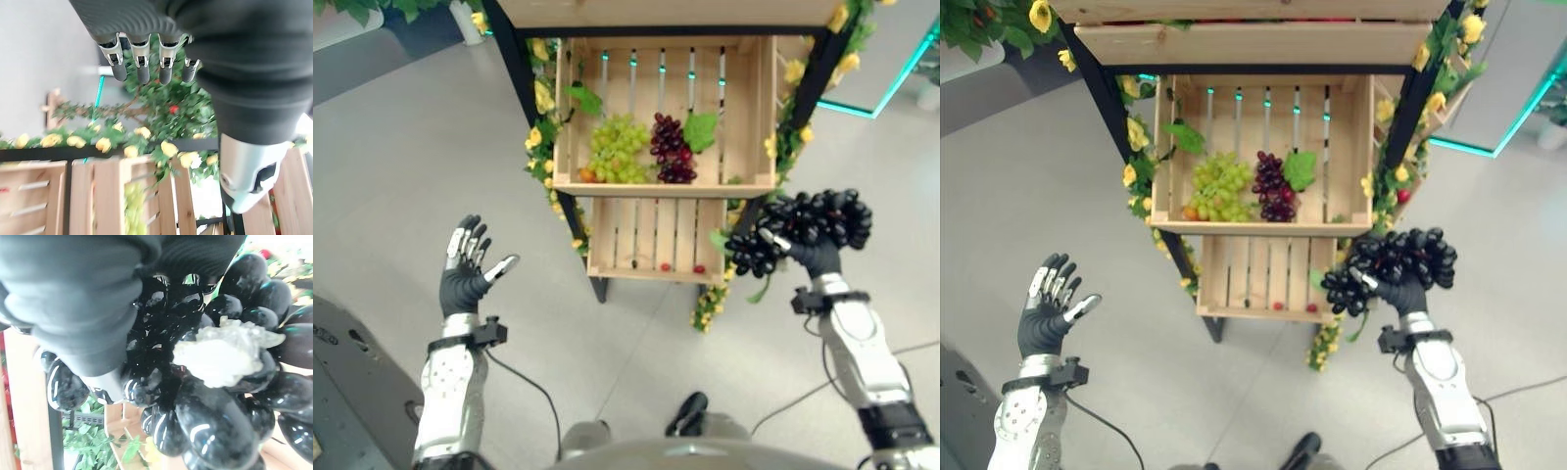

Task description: Pick up the fruits from the basket on one side to the basket on the other side

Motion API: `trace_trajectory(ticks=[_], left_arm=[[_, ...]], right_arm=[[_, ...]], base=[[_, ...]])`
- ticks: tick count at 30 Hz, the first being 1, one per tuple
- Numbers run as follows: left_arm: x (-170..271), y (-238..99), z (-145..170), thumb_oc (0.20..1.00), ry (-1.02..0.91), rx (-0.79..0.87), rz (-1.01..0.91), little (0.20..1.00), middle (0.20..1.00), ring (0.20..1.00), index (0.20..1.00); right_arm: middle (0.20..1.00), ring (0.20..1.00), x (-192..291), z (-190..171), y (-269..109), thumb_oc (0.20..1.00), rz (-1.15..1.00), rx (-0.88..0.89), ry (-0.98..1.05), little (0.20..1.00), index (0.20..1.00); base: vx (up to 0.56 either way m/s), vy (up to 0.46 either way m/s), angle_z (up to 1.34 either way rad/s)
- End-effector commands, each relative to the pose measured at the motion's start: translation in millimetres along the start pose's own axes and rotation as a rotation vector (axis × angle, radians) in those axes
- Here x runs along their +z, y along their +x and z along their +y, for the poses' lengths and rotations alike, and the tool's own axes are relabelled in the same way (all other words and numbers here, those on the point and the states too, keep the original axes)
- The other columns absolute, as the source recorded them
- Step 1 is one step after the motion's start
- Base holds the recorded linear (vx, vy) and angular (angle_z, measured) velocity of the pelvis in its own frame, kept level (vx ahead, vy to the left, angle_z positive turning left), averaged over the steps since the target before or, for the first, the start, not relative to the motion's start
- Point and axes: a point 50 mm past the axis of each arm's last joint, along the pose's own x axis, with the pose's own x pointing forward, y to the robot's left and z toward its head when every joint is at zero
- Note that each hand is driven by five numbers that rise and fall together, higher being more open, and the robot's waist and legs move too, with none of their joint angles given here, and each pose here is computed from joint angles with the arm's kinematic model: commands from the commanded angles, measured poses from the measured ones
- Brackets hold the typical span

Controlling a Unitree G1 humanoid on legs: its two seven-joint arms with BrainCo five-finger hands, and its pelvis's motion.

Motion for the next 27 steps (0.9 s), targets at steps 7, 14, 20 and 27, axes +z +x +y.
trace_trajectory(ticks=[7,14,20,27], left_arm=[[31.4,3.2,-1.0,1.0,0.065,-0.039,-0.167,1.0,1.0,1.0,1.0],[28.7,1.8,-1.8,1.0,0.06,-0.042,-0.149,1.0,1.0,1.0,1.0],[27.8,1.8,-4.1,1.0,0.053,-0.06,-0.141,1.0,1.0,1.0,1.0],[24.4,2.4,-7.3,1.0,0.035,-0.09,-0.12,1.0,1.0,1.0,1.0]], right_arm=[[0.2,0.2,39.6,11.6,24.0,0.2,-0.222,0.035,0.023,0.2,0.2],[0.2,0.2,39.4,15.1,24.5,0.2,-0.223,0.04,0.033,0.2,0.2],[0.2,0.2,42.7,17.0,33.1,0.2,-0.233,0.039,0.032,0.2,0.2],[0.2,0.2,52.9,26.0,58.6,0.2,-0.253,0.059,0.005,0.2,0.2]], base=[[0.01,0.034,0.03],[0.02,0.0,0.01],[0.0,-0.002,0.01],[0.0,-0.002,0.0]])
